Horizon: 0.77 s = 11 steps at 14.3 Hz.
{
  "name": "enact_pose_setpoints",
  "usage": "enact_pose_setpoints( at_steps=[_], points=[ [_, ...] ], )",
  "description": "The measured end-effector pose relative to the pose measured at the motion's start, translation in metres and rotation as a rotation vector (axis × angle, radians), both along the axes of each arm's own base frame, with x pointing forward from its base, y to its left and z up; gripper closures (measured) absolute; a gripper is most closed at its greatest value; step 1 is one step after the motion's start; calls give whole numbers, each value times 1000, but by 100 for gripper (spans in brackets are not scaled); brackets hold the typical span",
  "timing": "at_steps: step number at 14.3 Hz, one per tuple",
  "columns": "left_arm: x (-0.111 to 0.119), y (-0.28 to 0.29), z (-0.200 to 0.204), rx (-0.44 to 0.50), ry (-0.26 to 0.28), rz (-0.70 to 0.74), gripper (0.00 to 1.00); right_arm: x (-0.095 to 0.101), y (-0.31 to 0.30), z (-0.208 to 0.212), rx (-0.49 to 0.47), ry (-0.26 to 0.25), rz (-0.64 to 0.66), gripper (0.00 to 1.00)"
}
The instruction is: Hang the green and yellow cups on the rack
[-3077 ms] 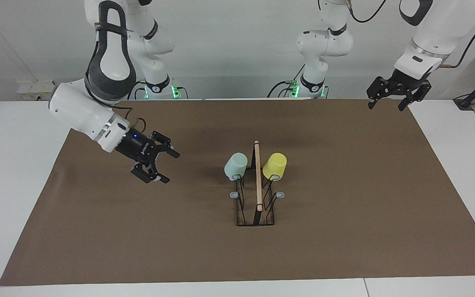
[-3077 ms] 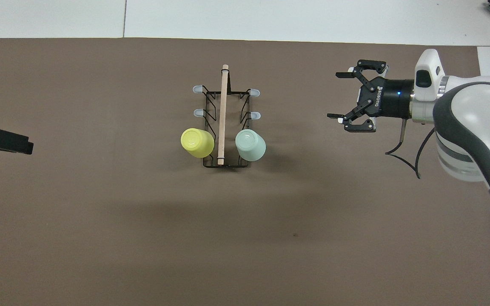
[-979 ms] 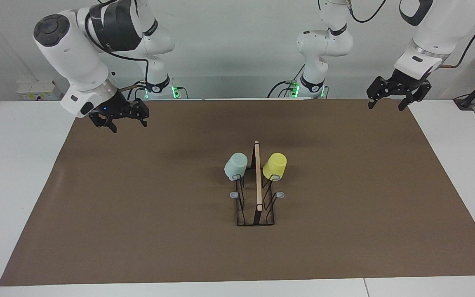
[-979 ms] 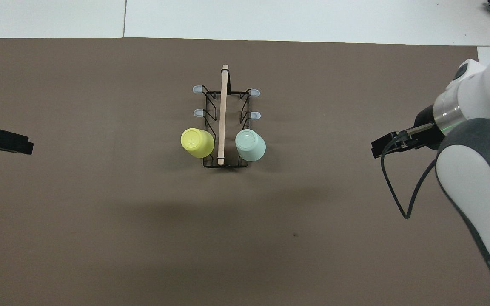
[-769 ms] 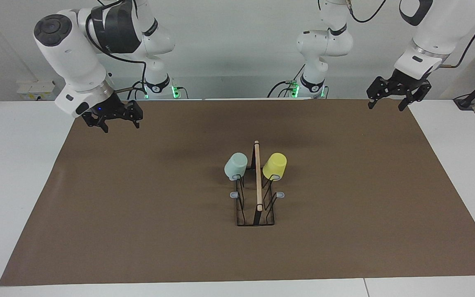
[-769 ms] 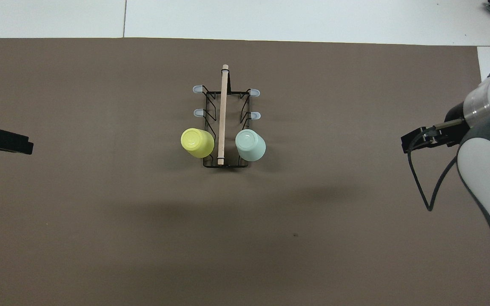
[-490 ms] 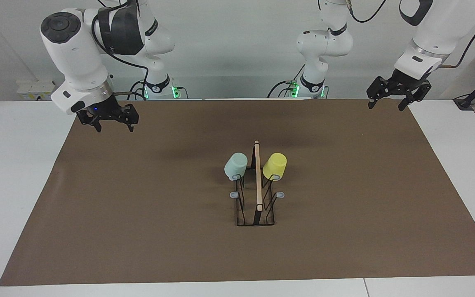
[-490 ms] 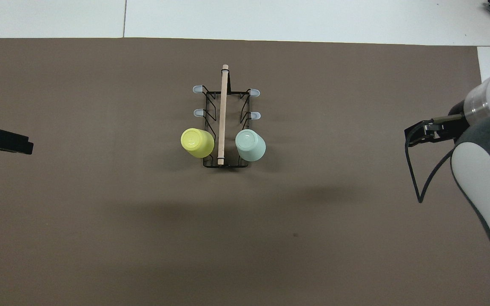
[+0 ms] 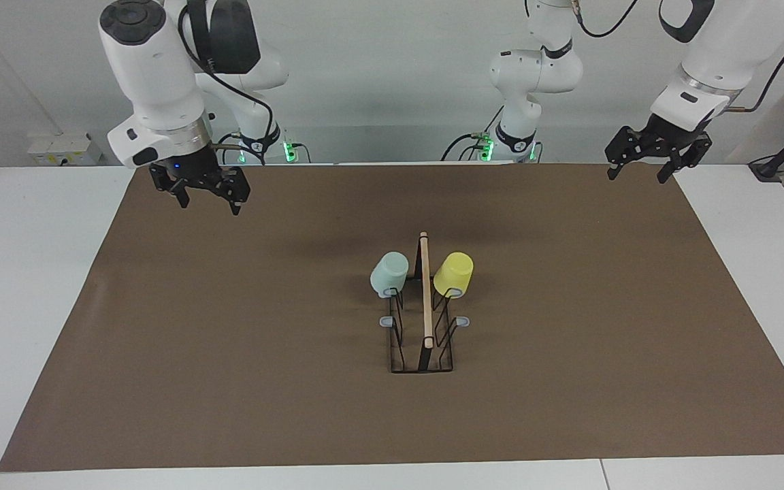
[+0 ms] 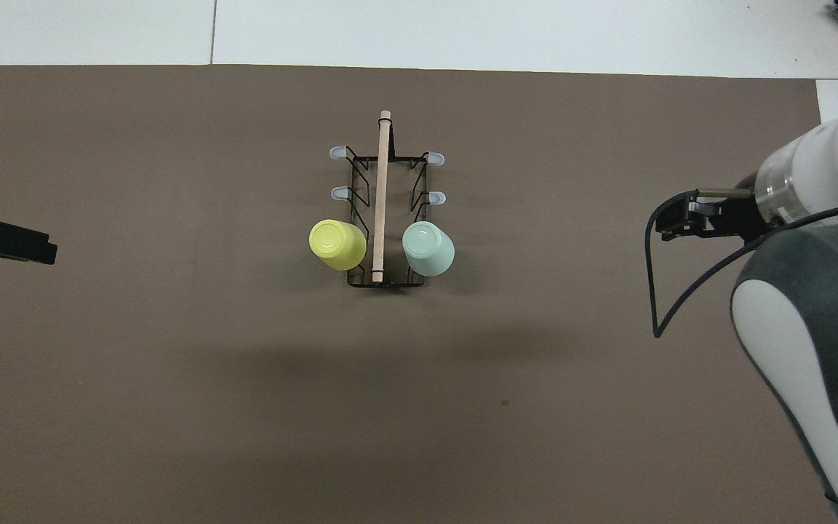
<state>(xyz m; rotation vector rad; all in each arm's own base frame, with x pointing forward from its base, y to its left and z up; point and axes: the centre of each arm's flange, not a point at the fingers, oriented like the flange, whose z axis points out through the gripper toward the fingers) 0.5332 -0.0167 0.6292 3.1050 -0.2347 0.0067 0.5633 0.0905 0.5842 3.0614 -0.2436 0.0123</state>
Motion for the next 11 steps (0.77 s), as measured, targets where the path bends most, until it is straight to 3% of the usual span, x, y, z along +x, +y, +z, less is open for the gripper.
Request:
enact_pose_setpoints(
  at_steps=[11],
  points=[
    [0,0,0,0,0,0,0,-3,1,8,39,-11,-16,0]
  ],
)
